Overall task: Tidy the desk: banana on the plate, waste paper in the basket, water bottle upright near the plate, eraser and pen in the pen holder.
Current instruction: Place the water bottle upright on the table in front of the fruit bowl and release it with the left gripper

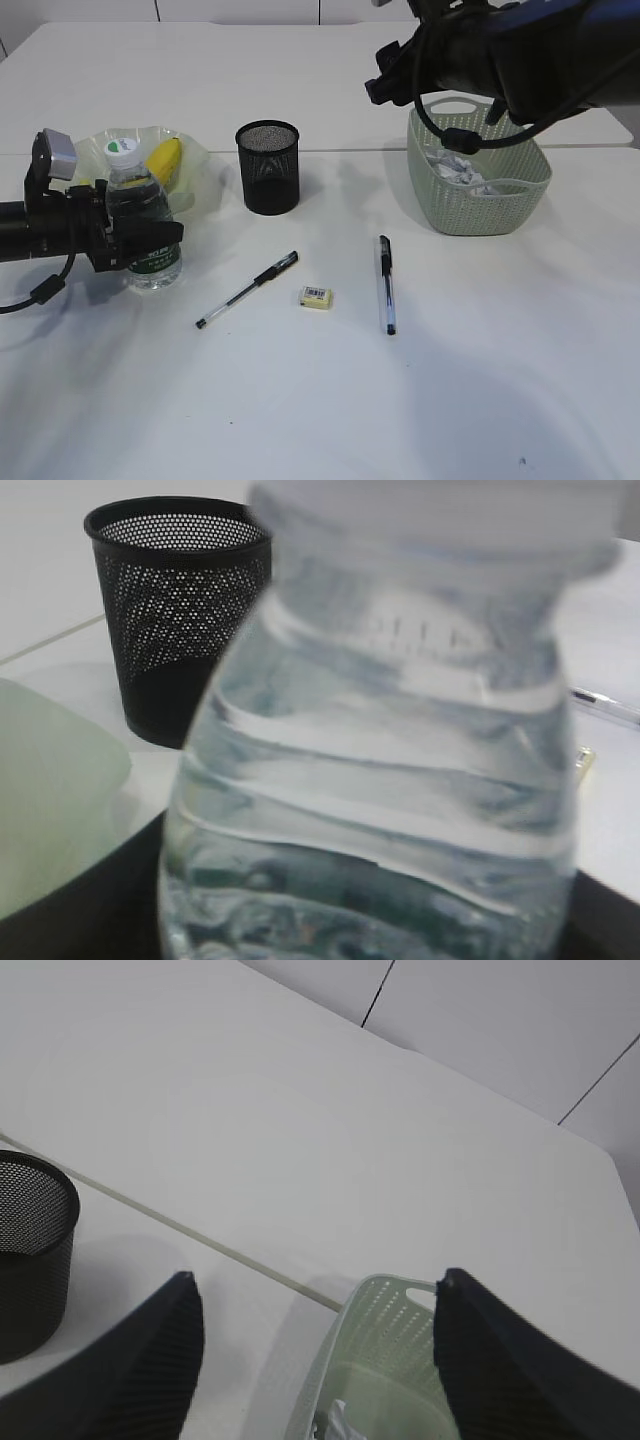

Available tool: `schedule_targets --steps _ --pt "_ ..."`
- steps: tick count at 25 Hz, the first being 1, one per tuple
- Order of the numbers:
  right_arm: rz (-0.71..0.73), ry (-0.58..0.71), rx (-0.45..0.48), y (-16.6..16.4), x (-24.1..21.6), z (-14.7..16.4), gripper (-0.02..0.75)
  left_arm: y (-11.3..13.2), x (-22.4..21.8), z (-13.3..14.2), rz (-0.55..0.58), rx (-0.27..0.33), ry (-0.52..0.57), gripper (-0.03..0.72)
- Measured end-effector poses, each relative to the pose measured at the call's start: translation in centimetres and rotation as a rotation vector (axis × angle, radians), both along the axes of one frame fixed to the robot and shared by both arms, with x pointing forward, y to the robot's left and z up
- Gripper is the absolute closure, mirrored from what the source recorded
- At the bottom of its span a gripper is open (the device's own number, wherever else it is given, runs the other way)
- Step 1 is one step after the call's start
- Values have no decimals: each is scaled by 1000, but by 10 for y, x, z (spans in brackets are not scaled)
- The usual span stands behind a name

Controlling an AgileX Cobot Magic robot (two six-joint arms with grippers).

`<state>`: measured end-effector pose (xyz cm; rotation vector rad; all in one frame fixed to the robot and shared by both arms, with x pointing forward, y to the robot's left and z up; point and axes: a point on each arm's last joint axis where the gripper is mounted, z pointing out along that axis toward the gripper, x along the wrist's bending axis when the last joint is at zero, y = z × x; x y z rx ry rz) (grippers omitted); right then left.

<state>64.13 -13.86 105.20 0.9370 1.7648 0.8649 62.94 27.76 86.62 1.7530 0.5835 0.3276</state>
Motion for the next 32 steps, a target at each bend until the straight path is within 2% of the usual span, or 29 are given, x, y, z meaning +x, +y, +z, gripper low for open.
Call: schedule_targets --steps 9,16,32 --pt "-12 -6 -3 -1 0 0 206 0 0 0 5 -10 16 138" --pt "-14 -6 -4 -1 0 0 206 1 4 5 30 -56 73 83" --pt "-21 -10 -6 -2 1 1 206 1 6 59 27 -48 -55 79"
